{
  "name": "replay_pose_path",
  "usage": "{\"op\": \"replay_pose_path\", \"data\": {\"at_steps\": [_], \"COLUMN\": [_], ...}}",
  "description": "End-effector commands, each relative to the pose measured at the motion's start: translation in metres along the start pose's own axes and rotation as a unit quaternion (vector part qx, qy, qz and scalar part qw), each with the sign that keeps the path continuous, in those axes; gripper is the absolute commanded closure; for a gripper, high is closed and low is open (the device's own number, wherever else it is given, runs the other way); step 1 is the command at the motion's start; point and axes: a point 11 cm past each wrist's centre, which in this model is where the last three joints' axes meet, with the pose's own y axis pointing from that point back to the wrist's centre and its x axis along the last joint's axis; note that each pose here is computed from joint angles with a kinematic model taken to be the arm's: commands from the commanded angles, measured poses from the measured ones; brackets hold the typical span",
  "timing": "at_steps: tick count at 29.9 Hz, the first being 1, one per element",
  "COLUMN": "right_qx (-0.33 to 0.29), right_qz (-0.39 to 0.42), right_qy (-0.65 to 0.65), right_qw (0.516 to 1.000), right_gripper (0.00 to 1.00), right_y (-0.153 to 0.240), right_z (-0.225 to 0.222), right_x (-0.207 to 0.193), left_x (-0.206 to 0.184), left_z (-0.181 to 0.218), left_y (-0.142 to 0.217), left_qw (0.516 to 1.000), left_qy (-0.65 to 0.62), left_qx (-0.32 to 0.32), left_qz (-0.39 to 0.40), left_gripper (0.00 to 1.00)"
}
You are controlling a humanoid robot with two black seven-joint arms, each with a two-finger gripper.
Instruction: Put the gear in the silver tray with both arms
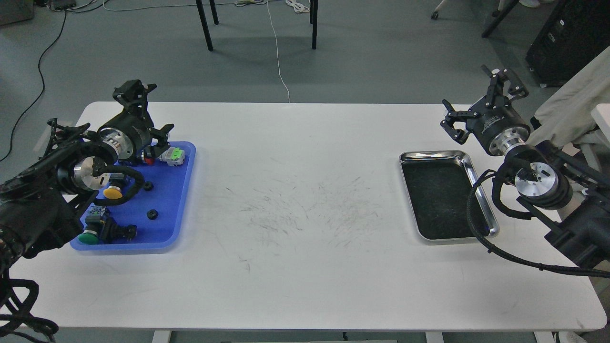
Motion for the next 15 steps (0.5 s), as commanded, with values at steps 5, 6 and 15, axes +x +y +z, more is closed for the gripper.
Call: {"op": "replay_pose_path", "data": {"at_steps": [5, 6, 15], "right_qx": [-0.001, -0.001, -0.003], "right_qz": [0.001, 0.001, 0.001], "right_qy": [0.000, -0.001, -0.005], "right_qw": [1.000, 1.000, 1.000], "right_gripper": [0.01, 0.01, 0.01], "right_y": [0.000, 0.000, 0.002], "right_z": [0.001, 0.002, 0.006], "right_x": [0.000, 0.000, 0.002], "left_x": [-0.006, -0.008, -0.017], "left_z": [-0.013, -0.018, -0.038], "left_y": [-0.005, -0.005, -0.006], "left_qw": [1.000, 1.000, 0.994], "left_qy": [0.019, 0.015, -0.093], "left_qx": [0.013, 0.019, 0.050], "left_qz": [-0.008, -0.011, -0.038], "left_gripper": [0.02, 0.02, 0.02]}}
